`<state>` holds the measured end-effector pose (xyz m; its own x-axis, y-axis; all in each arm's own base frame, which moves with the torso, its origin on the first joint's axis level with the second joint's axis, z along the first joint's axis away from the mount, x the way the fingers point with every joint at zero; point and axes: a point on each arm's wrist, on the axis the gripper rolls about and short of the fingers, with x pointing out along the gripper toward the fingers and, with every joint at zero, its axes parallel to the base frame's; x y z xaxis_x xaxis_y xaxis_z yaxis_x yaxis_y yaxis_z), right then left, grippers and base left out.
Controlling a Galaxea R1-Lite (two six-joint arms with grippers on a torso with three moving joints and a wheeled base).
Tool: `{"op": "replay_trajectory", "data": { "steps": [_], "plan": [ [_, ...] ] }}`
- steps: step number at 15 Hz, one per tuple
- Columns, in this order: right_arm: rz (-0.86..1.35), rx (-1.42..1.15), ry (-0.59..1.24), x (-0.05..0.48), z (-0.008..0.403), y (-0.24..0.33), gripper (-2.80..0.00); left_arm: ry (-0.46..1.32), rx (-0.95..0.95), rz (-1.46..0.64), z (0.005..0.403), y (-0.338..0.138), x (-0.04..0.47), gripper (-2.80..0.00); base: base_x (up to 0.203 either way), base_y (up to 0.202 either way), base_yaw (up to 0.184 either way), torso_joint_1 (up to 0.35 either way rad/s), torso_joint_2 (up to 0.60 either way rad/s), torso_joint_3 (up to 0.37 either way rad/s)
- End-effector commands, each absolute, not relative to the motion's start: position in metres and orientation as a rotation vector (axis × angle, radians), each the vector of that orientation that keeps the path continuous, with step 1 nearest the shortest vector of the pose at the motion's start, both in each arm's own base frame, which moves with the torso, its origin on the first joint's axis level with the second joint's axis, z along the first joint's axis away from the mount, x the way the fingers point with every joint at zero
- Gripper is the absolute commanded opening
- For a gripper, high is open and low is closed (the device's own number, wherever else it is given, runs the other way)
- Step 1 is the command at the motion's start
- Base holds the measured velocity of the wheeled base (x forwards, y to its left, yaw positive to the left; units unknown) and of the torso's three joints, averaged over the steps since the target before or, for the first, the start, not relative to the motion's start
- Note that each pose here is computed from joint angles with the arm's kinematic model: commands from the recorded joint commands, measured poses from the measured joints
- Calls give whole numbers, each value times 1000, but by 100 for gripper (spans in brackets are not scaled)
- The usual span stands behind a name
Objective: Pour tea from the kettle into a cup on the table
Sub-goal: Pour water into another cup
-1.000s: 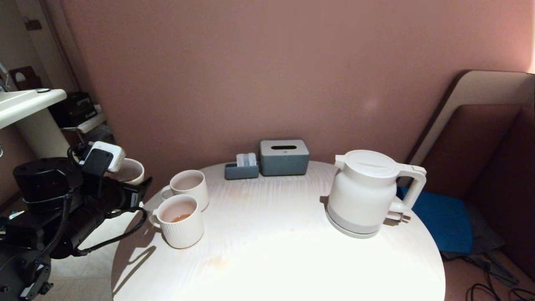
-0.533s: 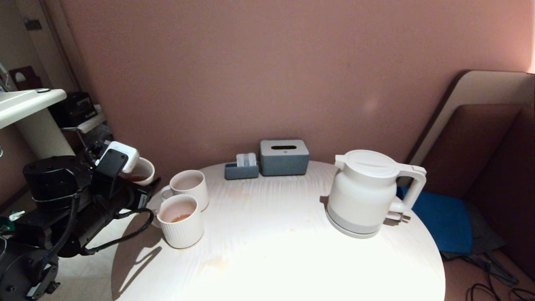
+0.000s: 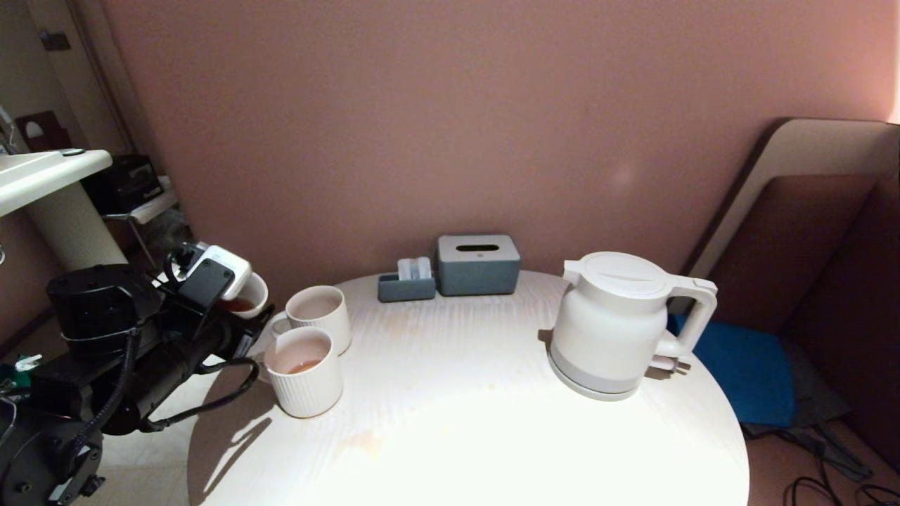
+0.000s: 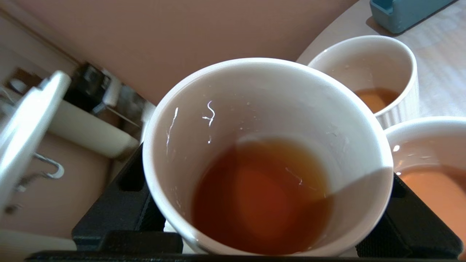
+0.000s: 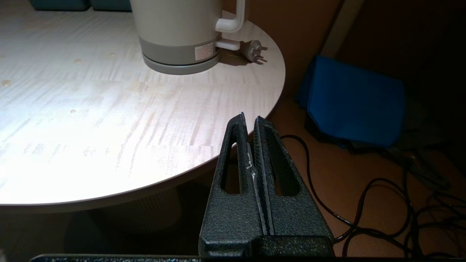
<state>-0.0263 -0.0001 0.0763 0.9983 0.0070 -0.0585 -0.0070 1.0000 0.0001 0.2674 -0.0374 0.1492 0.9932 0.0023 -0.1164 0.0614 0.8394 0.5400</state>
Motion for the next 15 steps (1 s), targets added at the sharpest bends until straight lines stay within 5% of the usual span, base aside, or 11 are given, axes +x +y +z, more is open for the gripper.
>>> {"op": "replay_trajectory", "data": {
  "steps": [1, 15],
  "plan": [
    [8, 0, 61, -26, 76, 0, -280, 101, 608, -31, 151, -38, 269, -280, 0, 0, 0, 0, 0, 0],
    [8, 0, 60, -26, 76, 0, -280, 98, 934, -82, 147, -48, 275, -280, 0, 0, 0, 0, 0, 0]
  ]
}}
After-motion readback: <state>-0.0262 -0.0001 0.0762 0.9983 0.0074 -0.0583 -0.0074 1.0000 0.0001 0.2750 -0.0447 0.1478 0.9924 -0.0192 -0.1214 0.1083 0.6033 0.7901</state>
